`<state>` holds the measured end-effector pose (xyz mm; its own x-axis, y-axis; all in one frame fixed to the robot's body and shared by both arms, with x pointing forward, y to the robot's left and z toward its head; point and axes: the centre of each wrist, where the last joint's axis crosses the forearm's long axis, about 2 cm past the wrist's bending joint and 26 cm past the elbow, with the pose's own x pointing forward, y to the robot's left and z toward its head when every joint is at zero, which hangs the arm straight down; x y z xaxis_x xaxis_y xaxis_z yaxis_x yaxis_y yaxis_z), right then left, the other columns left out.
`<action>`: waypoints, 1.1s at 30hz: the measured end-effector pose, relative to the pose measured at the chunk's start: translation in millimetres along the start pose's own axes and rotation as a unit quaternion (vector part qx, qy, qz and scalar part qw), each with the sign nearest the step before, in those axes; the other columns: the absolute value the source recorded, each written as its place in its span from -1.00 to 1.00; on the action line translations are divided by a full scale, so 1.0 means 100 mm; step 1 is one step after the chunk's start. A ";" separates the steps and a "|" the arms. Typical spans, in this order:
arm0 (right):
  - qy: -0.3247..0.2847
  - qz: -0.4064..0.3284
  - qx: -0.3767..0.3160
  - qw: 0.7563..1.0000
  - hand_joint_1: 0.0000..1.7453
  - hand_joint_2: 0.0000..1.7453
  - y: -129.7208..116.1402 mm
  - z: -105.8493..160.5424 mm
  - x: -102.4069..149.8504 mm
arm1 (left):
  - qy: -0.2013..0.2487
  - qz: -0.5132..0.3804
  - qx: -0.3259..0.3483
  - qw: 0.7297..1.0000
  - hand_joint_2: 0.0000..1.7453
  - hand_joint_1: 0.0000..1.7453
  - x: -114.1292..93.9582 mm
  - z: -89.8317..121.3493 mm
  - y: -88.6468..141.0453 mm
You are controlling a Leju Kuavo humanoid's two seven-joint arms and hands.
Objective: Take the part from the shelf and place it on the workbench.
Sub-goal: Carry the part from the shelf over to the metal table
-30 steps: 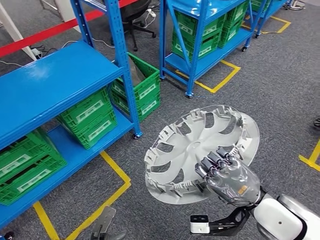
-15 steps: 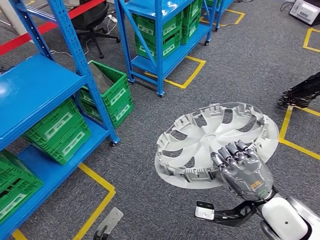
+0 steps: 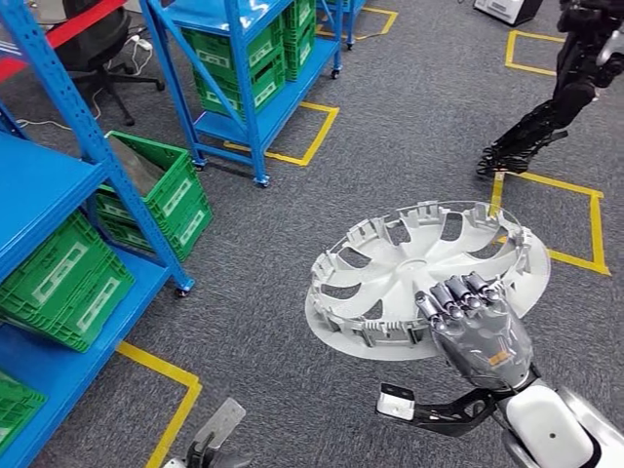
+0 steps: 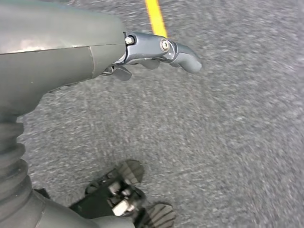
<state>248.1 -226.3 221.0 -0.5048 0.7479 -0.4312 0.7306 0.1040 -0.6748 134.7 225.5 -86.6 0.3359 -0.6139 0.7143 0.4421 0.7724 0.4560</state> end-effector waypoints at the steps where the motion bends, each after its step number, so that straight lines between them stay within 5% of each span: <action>1: 0.001 0.000 0.000 1.000 1.00 1.00 0.00 0.01 0.00 | -0.001 0.000 0.001 1.000 1.00 -1.00 0.01 -0.01 0.00; 5: 0.000 -0.011 -0.006 1.000 1.00 1.00 -0.02 0.13 0.07 | -0.001 0.008 0.013 1.000 1.00 -1.00 0.02 -0.02 0.01; 10: -0.081 -0.046 -0.037 0.995 1.00 1.00 -0.14 0.59 0.31 | 0.010 0.020 0.039 0.999 1.00 -1.00 -0.08 0.08 -0.02; 14: -0.056 -0.069 -0.017 0.996 1.00 1.00 -0.24 0.82 0.49 | 0.021 0.023 0.055 0.998 1.00 -1.00 -0.20 0.16 -0.01; 22: 0.009 -0.061 -0.001 0.998 1.00 1.00 -0.28 0.91 0.45 | 0.023 0.014 0.059 0.998 1.00 -1.00 -0.23 0.15 0.04; 33: 0.013 -0.056 0.005 0.998 1.00 1.00 -0.35 0.99 0.45 | 0.012 0.013 0.055 0.998 1.00 -1.00 -0.20 0.15 0.01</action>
<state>153.9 -261.5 166.2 -0.5710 0.7488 -0.3365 0.6655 0.1823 -0.7238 115.9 240.9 -92.9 0.3672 -0.5962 0.7139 0.3391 0.8005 0.4942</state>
